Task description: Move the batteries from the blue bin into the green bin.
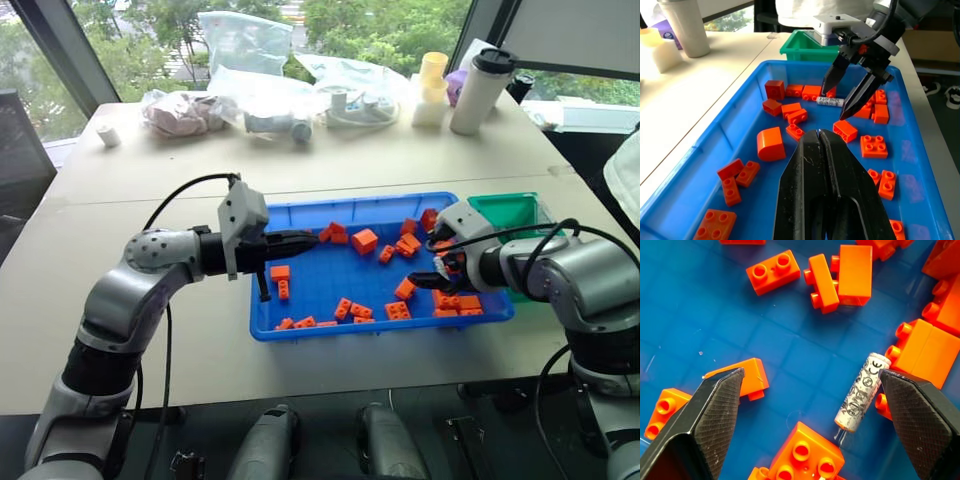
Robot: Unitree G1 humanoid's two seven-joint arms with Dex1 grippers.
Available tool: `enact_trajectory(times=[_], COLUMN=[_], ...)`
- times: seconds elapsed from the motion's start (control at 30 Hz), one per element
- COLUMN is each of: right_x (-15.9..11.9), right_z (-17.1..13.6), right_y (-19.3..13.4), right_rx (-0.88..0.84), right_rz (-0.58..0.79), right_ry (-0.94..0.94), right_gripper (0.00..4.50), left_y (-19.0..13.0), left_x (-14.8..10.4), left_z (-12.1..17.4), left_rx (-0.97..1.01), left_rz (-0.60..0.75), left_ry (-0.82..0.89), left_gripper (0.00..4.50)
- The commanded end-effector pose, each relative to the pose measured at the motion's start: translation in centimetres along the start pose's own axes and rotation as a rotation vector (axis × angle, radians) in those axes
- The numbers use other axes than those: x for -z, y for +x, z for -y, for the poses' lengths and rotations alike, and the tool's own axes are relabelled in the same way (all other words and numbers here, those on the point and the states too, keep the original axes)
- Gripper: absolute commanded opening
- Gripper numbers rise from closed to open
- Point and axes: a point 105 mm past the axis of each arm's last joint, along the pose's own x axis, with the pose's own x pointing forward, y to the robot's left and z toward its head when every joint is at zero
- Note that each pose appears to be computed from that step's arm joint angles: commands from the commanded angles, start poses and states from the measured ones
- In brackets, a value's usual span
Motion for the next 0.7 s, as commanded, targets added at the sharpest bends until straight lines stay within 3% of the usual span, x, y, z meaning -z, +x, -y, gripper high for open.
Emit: enact_trajectory(times=[0.03, 0.4, 0.7], right_x=[-1.1, 0.2, 0.5], right_z=[0.6, 0.3, 1.0], right_y=[-1.3, -0.4, 0.9], right_rx=[0.03, -0.005, 0.003], right_rz=[0.035, -0.036, -0.056], right_ry=[0.002, -0.042, 0.112], right_gripper=[4.44, 4.44, 4.44], left_y=[0.2, 0.4, 0.4], left_x=[-0.8, -0.8, -0.8], left_z=[0.5, 0.5, 0.7], left_rx=[0.013, 0.016, 0.015], left_rz=[0.02, 0.027, 0.027], left_ry=[0.045, 0.048, 0.051], left_gripper=[0.0, 0.0, 0.0])
